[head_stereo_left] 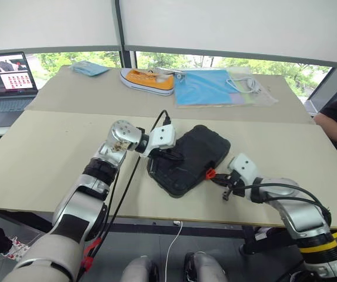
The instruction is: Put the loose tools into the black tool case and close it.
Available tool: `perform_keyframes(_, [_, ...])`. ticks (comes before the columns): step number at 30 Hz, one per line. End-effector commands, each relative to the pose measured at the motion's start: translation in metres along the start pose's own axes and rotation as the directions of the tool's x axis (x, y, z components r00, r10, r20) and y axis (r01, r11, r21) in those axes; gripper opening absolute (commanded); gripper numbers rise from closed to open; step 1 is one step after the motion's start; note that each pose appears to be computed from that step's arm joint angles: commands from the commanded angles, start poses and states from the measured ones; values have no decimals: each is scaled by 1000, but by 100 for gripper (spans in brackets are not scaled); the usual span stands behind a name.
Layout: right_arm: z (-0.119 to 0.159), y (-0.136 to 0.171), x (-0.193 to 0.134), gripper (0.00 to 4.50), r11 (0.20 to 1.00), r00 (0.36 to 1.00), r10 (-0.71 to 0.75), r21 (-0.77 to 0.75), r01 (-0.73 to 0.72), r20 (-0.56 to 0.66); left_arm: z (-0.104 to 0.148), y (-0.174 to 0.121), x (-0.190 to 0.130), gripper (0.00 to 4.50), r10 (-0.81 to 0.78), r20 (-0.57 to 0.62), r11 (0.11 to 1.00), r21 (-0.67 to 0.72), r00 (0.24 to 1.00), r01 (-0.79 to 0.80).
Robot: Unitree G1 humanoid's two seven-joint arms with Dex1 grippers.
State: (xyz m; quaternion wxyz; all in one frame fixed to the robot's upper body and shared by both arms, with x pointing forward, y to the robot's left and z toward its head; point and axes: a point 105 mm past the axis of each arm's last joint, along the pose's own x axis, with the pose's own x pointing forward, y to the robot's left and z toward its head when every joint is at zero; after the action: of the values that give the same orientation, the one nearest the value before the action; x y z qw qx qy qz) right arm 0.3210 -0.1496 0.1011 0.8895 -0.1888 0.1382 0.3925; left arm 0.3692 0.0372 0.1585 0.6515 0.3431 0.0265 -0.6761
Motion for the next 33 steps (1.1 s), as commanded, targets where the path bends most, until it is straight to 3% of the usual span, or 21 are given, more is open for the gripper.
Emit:
perform_keyframes(1, [29, -2, -1, 0, 999, 995, -18, -49, 23, 94, -23, -17, 12, 7, -64, -96, 998, 8, 993, 65])
perform_keyframes(8, [64, -9, -21, 0, 998, 980, -40, -43, 49, 197, -43, -23, 15, 7, -55, -247, 967, 228, 967, 114])
perform_keyframes(13, [75, -3, -23, 0, 1000, 974, -17, -9, 20, 225, -42, -20, 22, 7, -42, -227, 970, 224, 973, 94])
perform_keyframes(19, [63, -1, -13, 0, 1000, 983, -19, -8, 21, 182, -40, -15, 21, 7, -25, -194, 981, 182, 981, 61])
perform_keyframes(23, [66, -14, -32, 0, 998, 983, -63, -14, 67, 174, -40, -8, 9, 7, 11, -176, 992, 129, 984, 12])
perform_keyframes(27, [49, -15, -48, 0, 997, 993, -63, -27, 66, 104, -46, -9, 4, 7, 24, -187, 993, 121, 982, -1])
perform_keyframes(33, [16, -12, -39, 0, 998, 999, -50, -28, 50, -5, -46, -8, 4, 7, 28, -189, 993, 122, 982, -4])
